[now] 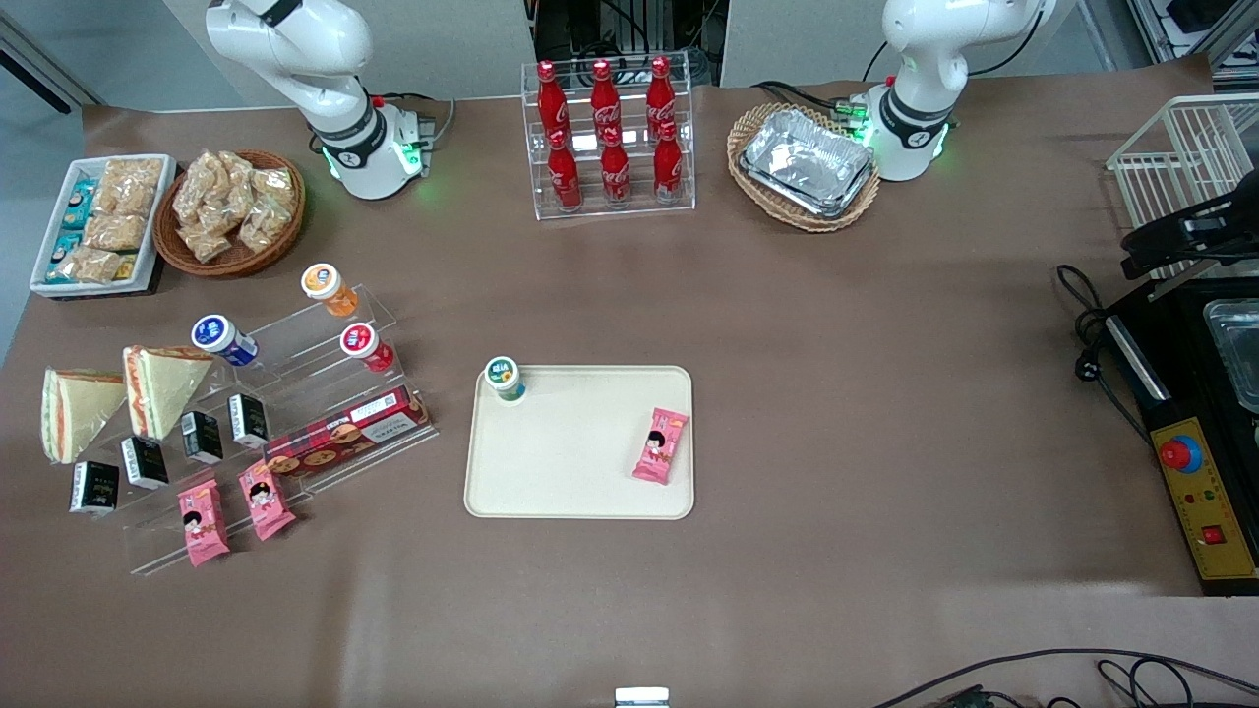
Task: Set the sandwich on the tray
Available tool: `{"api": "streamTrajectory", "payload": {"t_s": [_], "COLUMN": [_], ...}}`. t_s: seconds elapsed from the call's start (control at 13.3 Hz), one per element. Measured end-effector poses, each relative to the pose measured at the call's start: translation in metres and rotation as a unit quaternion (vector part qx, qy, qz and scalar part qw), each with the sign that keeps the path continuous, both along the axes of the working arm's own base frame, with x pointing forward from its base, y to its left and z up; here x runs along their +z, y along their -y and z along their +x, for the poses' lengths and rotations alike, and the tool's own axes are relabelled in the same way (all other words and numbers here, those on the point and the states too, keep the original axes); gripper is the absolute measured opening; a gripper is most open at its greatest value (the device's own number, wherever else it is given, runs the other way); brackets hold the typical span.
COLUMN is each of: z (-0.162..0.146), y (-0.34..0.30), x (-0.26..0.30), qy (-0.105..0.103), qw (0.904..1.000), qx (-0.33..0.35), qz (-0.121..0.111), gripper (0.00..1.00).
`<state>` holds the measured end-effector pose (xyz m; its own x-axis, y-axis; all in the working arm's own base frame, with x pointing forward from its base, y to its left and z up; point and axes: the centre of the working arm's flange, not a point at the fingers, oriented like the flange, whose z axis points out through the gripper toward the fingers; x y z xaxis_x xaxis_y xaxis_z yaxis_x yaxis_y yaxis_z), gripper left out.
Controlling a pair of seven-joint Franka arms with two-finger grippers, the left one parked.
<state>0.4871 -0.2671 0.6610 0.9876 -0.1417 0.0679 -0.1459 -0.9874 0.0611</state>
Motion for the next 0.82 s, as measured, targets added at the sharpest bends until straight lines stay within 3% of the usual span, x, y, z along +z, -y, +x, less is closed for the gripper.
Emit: {"api": "streamTrajectory", "payload": {"t_s": [0.3, 0.53, 0.82], "z": [-0.009, -0.004, 0.01], "y": [0.03, 0.03, 0.036], "x": [-0.01, -0.026, -0.092], "qy": [-0.006, -0.014, -0.029], "qw": [0.9997, 0.9995, 0.9986], "qx": [-0.024, -0.024, -0.028], "qz": [0.003, 0.018, 0.036], "gripper": [1.0, 1.0, 1.0]}}
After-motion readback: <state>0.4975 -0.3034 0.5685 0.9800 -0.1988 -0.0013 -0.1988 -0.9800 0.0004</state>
